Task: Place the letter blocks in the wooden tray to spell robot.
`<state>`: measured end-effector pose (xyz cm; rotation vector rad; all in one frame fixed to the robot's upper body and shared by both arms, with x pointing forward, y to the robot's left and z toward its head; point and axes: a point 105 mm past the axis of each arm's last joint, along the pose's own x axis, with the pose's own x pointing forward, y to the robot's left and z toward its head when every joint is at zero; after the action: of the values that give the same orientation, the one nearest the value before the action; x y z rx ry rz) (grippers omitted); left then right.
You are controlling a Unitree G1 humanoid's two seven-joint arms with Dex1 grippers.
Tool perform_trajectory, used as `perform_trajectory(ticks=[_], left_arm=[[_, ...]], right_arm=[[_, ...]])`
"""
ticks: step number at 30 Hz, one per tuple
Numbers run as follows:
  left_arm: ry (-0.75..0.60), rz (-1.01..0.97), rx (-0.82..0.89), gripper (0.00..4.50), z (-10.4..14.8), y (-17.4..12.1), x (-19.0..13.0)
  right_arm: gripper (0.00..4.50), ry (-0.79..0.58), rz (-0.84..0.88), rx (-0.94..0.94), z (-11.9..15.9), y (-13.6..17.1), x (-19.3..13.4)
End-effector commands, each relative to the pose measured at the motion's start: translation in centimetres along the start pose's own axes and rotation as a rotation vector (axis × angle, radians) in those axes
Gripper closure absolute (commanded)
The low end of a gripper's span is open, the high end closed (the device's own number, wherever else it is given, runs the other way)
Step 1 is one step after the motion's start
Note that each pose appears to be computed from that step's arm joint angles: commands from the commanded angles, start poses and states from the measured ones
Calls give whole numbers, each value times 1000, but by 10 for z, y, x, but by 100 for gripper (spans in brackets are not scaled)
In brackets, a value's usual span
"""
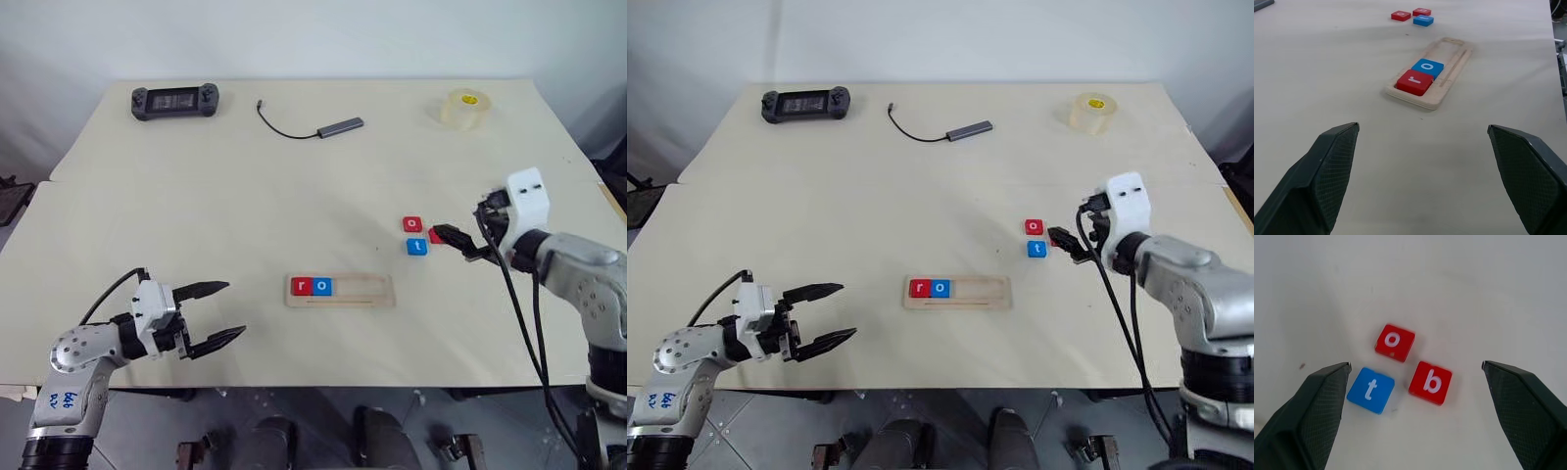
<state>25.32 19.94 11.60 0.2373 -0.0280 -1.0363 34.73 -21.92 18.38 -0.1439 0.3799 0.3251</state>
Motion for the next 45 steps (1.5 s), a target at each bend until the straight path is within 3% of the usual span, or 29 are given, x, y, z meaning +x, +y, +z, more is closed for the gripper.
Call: perform_trajectory(ticks=[1,17,28,37,45], left_arm=[[-22,5,48,3,8,-3,4],[-46,9,56,3,13,-7,14],[-59,20,82,3,21,-8,15],[-70,17,89,0,24,-9,16],[-87,-67,80,0,23,-5,33]], right_arm=[[0,54,-29,-2,-3,-2,5],[0,30,-153,89,3,-19,30],[0,123,-195,118,-10,-18,54],[303,145,-232,131,-16,-18,50],[304,78,-282,149,-7,-28,24]])
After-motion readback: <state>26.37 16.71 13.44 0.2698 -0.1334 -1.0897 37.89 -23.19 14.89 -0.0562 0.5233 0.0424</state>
